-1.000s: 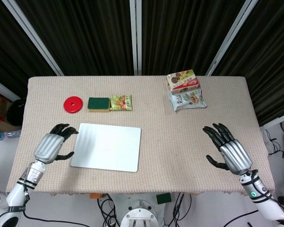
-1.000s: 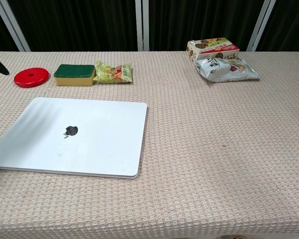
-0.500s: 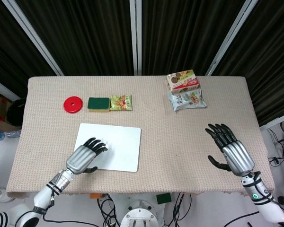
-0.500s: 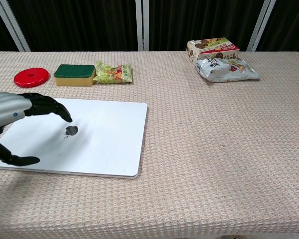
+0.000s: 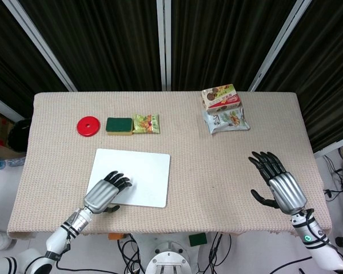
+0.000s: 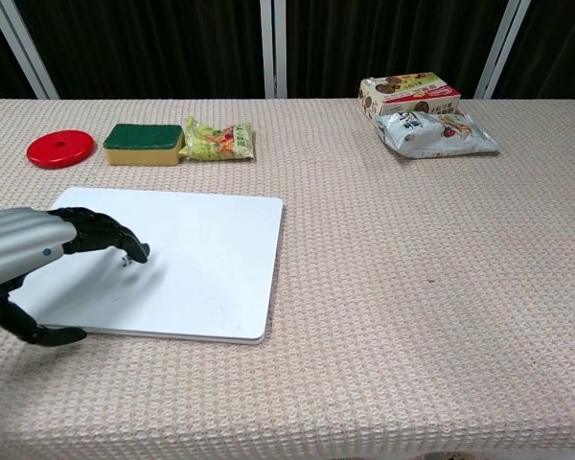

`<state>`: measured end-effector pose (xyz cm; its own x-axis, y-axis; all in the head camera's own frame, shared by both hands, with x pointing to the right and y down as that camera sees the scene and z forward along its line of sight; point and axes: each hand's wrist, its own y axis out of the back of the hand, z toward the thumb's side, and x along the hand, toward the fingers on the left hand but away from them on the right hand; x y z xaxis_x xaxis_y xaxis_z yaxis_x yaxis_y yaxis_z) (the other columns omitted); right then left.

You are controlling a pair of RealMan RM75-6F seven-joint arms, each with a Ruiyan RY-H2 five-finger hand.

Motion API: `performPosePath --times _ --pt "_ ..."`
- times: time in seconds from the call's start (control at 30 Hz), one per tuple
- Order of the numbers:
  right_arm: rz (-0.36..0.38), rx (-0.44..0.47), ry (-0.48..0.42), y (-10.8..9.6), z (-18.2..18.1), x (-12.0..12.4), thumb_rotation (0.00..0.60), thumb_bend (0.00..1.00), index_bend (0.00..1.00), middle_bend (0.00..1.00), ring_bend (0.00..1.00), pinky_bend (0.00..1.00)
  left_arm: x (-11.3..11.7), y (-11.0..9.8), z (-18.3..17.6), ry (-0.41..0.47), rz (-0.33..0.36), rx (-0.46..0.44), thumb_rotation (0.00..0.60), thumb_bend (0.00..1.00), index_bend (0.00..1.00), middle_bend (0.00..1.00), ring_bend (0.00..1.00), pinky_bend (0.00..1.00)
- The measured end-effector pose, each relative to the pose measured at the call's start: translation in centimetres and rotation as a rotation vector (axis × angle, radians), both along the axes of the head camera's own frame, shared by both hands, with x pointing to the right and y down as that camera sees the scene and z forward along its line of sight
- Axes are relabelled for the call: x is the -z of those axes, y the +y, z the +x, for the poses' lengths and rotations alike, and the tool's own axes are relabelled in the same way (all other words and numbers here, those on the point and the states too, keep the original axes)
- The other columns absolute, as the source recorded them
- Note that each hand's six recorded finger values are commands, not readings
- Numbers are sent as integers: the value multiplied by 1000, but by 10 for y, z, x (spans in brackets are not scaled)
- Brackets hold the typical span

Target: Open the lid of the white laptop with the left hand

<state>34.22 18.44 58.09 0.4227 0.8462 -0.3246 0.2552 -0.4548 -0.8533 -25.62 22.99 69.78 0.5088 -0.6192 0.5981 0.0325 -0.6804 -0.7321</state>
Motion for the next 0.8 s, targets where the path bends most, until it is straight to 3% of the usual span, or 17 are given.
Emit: performPosePath --times 0.8 --pt "-8 -20 -5 2 6 -2 600 289 0 0 0 0 -18 -6 -3 10 1 65 600 180 216 160 91 96"
